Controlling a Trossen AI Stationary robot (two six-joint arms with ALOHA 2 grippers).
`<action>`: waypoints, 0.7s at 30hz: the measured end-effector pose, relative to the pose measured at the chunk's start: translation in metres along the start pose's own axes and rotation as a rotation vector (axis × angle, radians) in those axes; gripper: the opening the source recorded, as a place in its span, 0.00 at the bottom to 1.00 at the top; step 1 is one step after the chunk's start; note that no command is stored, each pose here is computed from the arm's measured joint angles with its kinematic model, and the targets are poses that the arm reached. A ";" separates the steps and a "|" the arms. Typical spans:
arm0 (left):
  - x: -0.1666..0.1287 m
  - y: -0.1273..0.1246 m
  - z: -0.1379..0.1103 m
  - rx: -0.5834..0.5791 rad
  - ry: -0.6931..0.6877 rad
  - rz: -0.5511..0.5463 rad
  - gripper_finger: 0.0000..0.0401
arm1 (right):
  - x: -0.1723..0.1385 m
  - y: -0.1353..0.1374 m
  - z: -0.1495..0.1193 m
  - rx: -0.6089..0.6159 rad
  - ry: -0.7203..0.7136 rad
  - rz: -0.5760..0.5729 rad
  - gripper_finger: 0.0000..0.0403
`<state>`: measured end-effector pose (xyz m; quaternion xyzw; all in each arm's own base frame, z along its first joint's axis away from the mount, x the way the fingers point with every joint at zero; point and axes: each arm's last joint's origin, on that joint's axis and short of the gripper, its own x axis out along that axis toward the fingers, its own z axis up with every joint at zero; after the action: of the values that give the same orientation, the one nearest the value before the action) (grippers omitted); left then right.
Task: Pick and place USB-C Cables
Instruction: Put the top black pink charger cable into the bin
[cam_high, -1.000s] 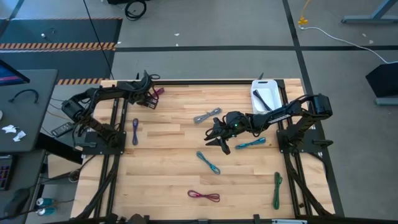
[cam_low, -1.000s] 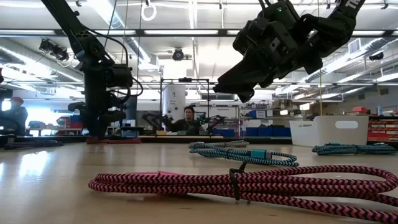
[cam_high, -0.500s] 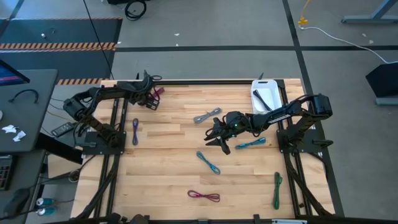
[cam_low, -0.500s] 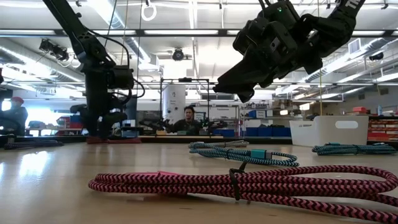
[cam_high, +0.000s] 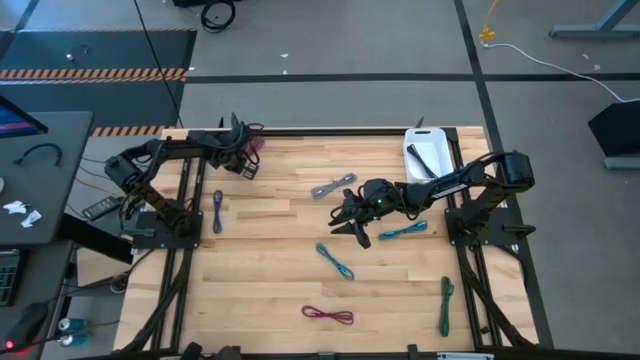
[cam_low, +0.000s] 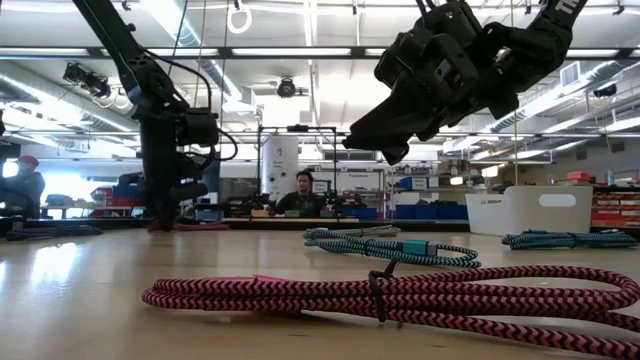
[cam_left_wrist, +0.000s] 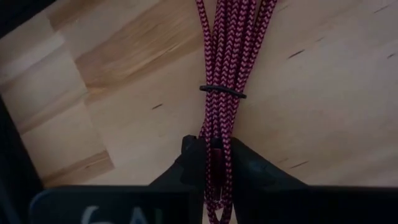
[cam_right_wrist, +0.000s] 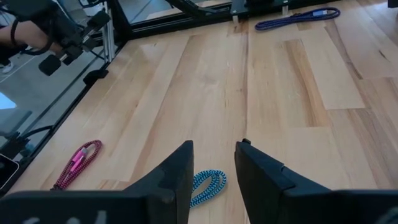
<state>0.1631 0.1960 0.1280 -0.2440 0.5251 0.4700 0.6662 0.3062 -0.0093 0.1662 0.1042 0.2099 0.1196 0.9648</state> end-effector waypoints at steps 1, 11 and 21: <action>0.000 -0.001 0.000 0.003 -0.003 -0.001 0.12 | -0.001 -0.001 0.001 0.002 -0.001 -0.004 0.30; -0.022 -0.010 0.001 0.055 -0.092 -0.051 0.12 | -0.029 -0.012 0.016 0.035 0.002 -0.070 0.27; -0.093 -0.050 -0.013 0.206 -0.372 -0.218 0.12 | -0.023 -0.038 -0.001 0.012 0.073 -0.238 0.26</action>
<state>0.2005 0.1292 0.2013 -0.1391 0.4092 0.3762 0.8196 0.2926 -0.0519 0.1650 0.0801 0.2565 0.0067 0.9632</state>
